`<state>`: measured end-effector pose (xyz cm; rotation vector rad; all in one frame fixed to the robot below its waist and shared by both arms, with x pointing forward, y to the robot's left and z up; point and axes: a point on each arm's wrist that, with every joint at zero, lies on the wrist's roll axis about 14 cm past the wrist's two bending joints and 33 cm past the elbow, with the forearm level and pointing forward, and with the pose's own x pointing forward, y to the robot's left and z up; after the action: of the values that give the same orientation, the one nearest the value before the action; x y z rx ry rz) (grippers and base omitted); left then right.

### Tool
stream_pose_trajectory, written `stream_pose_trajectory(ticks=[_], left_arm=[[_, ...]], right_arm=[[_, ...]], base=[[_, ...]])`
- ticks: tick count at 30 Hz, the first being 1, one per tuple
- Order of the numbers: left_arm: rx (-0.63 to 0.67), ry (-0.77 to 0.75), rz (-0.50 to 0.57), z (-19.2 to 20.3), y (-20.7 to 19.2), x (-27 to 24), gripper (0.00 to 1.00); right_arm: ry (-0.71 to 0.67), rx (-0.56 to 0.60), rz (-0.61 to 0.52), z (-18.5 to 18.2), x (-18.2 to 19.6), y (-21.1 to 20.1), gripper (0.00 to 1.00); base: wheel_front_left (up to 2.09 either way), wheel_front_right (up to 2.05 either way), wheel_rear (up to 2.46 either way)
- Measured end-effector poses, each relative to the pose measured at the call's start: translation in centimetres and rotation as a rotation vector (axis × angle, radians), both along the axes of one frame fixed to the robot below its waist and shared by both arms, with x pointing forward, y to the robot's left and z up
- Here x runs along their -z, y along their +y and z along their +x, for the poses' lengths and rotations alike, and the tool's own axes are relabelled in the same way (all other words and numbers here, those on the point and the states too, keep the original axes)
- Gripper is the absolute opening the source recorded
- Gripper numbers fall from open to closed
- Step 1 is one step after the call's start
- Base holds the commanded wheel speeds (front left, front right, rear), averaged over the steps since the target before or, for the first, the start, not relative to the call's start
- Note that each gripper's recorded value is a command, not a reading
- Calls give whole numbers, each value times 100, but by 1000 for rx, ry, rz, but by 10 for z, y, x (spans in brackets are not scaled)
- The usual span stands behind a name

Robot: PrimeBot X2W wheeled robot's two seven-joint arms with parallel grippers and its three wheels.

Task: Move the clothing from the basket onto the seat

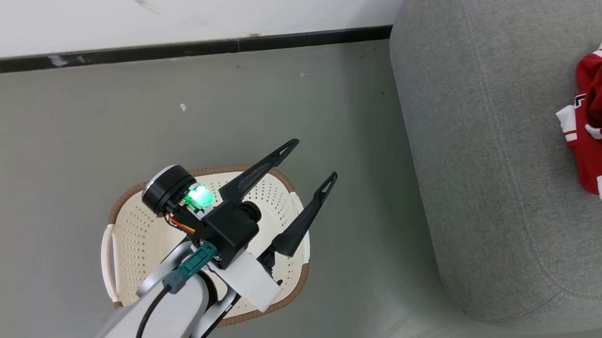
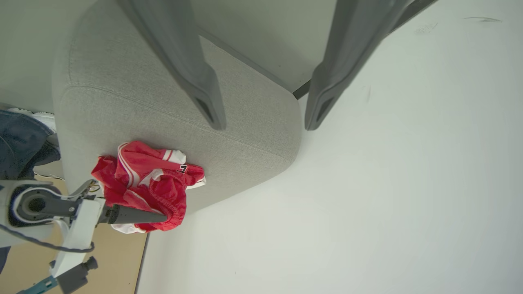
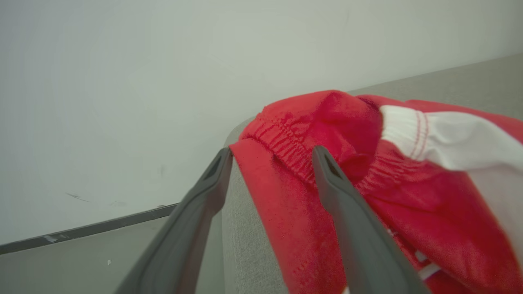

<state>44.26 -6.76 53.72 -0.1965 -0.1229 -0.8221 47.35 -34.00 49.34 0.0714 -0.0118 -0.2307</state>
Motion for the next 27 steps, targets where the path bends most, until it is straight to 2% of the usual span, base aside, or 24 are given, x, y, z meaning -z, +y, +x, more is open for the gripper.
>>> stream_pose_trajectory(ticks=[8, 15, 27], left_arm=[[-25, 28, -15, -8, 4, -1, 100], [-61, 26, -32, -12, 11, -7, 100], [-233, 40, -77, -7, 51, -15, 100]], right_arm=[[4, -6, -49, -28, -8, -2, 100], [-97, -38, -71, -33, -45, 8, 100], [-161, -191, -45, -39, -61, 69, 100]], base=[[0, 0, 0], [0, 0, 0], [0, 0, 0]])
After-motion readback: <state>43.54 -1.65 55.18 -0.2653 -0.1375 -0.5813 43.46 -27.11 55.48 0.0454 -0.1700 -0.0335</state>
